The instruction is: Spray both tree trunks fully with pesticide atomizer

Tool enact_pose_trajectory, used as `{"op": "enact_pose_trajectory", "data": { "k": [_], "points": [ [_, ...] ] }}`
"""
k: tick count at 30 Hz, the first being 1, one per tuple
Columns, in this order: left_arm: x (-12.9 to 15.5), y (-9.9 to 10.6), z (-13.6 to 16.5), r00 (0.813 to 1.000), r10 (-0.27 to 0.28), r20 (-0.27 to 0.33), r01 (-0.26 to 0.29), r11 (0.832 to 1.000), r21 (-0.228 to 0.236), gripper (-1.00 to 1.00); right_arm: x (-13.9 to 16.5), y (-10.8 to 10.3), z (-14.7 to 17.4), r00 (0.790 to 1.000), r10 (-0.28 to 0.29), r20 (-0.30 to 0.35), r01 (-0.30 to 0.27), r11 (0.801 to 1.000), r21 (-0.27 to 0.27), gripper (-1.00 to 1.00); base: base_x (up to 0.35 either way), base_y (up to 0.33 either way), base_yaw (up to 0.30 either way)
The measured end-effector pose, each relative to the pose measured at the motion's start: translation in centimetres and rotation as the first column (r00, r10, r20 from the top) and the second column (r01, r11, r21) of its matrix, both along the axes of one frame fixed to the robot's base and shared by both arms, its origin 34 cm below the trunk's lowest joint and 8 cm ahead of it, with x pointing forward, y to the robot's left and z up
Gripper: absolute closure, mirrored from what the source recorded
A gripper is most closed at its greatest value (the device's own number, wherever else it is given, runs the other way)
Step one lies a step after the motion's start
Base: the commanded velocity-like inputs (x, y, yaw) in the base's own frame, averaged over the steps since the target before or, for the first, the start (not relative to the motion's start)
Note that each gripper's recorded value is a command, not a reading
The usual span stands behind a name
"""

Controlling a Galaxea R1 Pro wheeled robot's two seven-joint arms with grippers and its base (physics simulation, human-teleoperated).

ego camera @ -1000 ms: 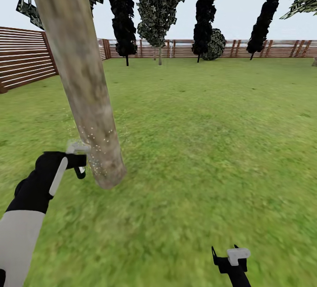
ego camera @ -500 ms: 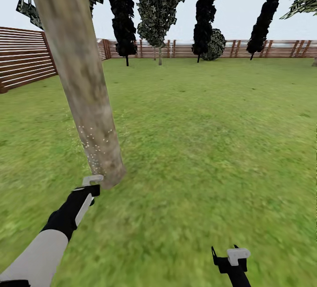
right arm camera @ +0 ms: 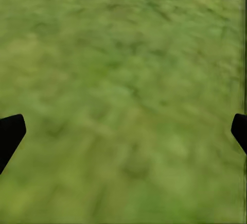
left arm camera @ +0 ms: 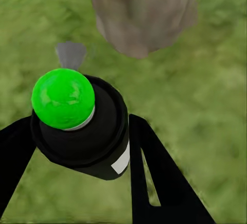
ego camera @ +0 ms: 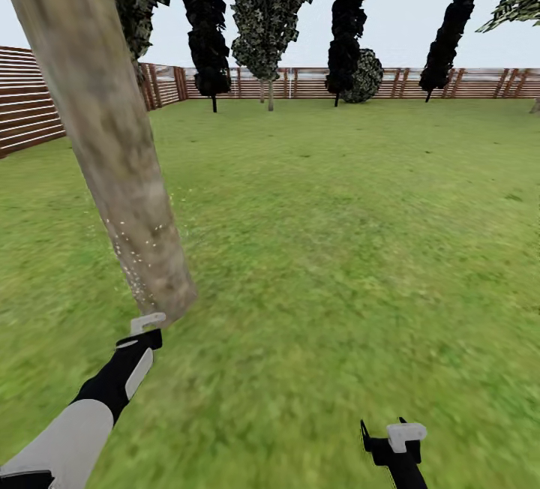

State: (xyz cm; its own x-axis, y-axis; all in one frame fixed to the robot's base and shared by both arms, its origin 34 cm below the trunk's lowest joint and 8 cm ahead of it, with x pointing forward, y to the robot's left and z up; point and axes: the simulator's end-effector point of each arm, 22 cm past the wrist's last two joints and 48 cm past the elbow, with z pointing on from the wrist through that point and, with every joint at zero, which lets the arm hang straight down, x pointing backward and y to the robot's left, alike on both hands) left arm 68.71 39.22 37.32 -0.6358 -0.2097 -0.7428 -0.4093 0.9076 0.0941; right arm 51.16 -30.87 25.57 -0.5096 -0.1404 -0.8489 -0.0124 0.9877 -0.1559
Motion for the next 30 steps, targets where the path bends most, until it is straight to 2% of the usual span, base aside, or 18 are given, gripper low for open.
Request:
{"op": "enact_pose_trajectory", "data": {
  "k": [7, 17, 30],
  "points": [
    [-0.11, -0.06, -0.06, 1.0, 0.013, -0.002, -0.013, 1.0, -0.003, 1.0, 0.0, 0.01, 0.0, 1.0, 0.0, 0.0, 0.0, 1.0, 0.0, -1.0, 0.091, -0.268, 0.259],
    [-0.11, -0.09, -0.06, 1.0, 0.015, 0.0, -0.015, 1.0, -0.005, 1.0, 0.0, 0.06, 0.0, 1.0, 0.0, 0.0, 0.0, 1.0, 0.001, -1.0, 0.136, -0.266, 0.037],
    [-0.14, -0.06, -0.07, 1.0, 0.016, -0.001, -0.016, 1.0, -0.004, 1.0, 0.0, 0.0, 0.01, 1.0, 0.0, 0.0, 0.0, 1.0, 0.0, -1.0, 0.107, -0.265, 0.243]
  ]
}}
